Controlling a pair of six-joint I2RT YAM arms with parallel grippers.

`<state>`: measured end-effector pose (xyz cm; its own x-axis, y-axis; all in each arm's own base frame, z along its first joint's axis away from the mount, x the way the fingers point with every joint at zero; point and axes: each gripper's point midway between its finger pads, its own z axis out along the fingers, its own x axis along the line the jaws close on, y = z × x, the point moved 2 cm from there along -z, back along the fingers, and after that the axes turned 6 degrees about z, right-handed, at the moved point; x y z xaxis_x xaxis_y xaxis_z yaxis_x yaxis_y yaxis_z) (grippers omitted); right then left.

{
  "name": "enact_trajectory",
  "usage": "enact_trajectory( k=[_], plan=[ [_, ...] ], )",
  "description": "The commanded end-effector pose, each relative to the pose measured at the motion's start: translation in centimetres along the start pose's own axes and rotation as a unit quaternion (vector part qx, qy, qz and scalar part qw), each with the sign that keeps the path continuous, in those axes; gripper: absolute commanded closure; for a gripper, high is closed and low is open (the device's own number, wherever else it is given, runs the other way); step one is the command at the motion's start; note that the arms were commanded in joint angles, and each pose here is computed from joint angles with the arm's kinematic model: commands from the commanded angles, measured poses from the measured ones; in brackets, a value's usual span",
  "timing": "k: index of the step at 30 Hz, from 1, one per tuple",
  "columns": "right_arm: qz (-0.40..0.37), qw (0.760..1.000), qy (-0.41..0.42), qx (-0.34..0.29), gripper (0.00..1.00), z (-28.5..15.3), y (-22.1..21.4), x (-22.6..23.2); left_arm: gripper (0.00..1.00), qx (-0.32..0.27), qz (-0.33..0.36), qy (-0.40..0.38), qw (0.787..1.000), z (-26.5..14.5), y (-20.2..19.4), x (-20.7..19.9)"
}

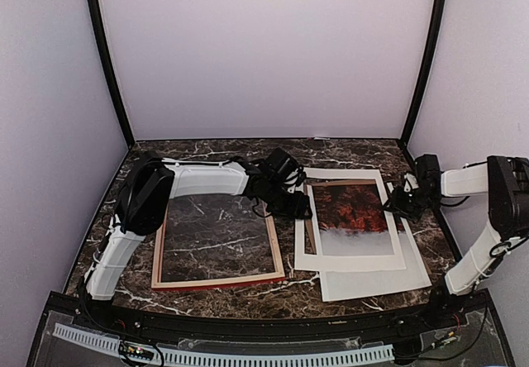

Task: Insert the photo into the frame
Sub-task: Pick up the mat board from the photo.

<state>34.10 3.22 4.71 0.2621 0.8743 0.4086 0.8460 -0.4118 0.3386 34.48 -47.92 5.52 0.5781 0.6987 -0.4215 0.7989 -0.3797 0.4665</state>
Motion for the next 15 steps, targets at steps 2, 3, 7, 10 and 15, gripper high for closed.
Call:
enact_trajectory(
  k=[2, 3, 7, 10, 15],
  plan=[
    [0.038, 0.996, 0.062, 0.056, 0.63, 0.2, -2.7, -0.2, 0.38, 0.041, -0.018, -0.011, 0.999, 1.4, -2.5, 0.2],
    [0.040, 0.995, 0.074, 0.056, 0.64, 0.1, -2.7, 0.0, 0.39, 0.040, -0.018, -0.012, 0.999, 1.4, -2.5, 0.2],
    [0.048, 0.991, 0.111, 0.056, 0.69, -0.3, -2.4, 0.6, 0.39, 0.037, -0.018, -0.013, 0.999, 1.3, -2.7, 0.2],
    [0.047, 0.988, 0.132, 0.058, 0.71, -0.7, -2.4, 1.3, 0.39, 0.036, -0.018, -0.012, 0.999, 1.2, -2.7, 0.2],
    [0.048, 0.985, 0.153, 0.059, 0.73, -0.9, -2.5, 1.7, 0.39, 0.031, -0.016, -0.011, 0.999, 0.8, -2.7, 0.2]
  ],
)
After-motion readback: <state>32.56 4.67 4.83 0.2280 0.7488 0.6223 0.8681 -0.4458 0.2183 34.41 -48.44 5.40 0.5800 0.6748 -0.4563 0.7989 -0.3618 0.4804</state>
